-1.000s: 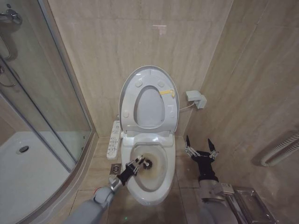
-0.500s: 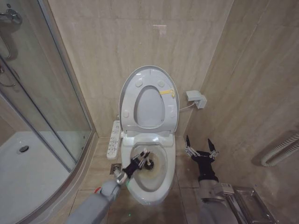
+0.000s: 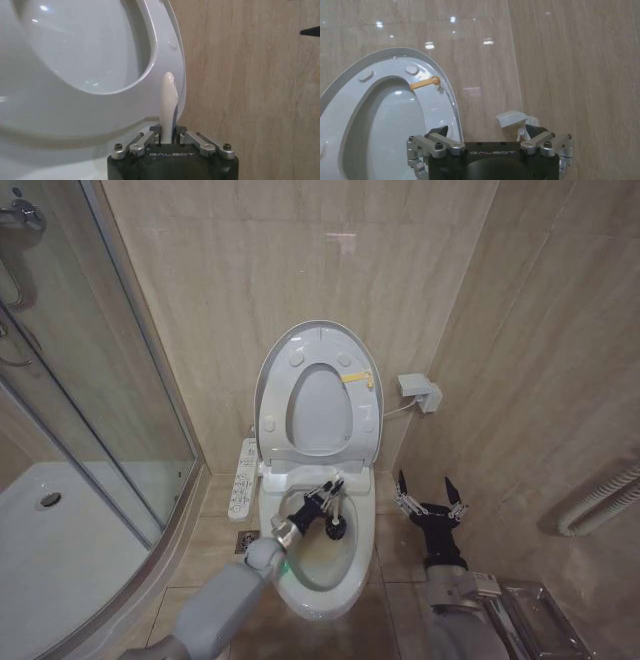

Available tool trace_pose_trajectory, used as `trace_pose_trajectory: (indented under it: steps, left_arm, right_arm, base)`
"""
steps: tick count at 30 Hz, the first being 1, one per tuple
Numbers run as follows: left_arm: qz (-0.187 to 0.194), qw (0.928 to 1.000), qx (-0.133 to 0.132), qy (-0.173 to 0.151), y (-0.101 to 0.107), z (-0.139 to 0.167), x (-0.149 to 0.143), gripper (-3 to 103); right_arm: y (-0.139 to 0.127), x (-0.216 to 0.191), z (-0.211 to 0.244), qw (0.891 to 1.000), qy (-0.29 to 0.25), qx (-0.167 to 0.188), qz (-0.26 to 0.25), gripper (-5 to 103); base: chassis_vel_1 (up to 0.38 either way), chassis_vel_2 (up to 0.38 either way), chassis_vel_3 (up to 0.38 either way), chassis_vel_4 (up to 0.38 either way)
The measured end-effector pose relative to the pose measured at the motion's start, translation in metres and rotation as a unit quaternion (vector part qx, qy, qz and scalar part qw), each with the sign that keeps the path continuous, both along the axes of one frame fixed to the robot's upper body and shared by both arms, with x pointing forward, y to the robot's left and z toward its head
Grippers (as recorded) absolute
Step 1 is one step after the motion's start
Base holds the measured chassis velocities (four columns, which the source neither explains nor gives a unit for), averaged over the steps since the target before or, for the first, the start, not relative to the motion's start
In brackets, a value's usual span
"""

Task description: Open the toilet lid, clean the toilet bowl with a toilet brush, close the toilet lid, and flush.

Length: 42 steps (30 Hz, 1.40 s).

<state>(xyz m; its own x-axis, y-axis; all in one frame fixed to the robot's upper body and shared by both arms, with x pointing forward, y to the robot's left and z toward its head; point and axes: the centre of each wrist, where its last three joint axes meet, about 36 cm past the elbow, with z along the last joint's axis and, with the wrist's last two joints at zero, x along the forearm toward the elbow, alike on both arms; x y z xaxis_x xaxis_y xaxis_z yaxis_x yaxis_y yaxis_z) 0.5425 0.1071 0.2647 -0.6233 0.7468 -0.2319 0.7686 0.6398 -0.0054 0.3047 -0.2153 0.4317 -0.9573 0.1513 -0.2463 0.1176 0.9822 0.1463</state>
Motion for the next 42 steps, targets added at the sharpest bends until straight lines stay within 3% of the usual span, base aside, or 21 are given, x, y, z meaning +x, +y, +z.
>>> trace_pose_trajectory:
  steps: [5,8,12,21,31,38,42]
  left_arm:
    - [-0.014,0.9999,-0.004,0.006,-0.024,0.001,0.001,18]
    - [-0.021,0.9997,-0.002,0.014,-0.028,-0.006,-0.006,18]
    - [-0.025,0.9995,0.001,0.019,-0.027,-0.011,-0.011,18]
    - [-0.013,0.9999,-0.008,-0.003,-0.023,0.011,0.012,18]
    - [-0.026,0.9994,-0.004,0.022,-0.032,-0.02,-0.014,18]
    - [-0.018,0.9997,-0.018,0.001,-0.036,0.007,0.01,18]
    - [-0.026,0.9996,-0.012,0.007,-0.037,-0.001,0.002,18]
  right_arm:
    - [0.0,0.0,0.0,1.0,0.0,0.0,0.0,100]
    - [0.0,0.0,0.0,1.0,0.0,0.0,0.0,100]
    - [0.0,0.0,0.0,1.0,0.0,0.0,0.0,100]
    - [0.0,0.0,0.0,1.0,0.0,0.0,0.0,100]
    - [0.0,0.0,0.0,1.0,0.0,0.0,0.0,100]
    - [0.0,0.0,0.0,1.0,0.0,0.0,0.0,100]
    - [0.0,0.0,0.0,1.0,0.0,0.0,0.0,100]
  base:
    - [0.0,0.0,0.0,0.0]
    - [0.0,0.0,0.0,0.0]
    - [0.0,0.0,0.0,0.0]
    - [0.0,0.0,0.0,0.0]
    - [0.0,0.0,0.0,0.0]
    - [0.0,0.0,0.0,0.0]
    - [0.0,0.0,0.0,0.0]
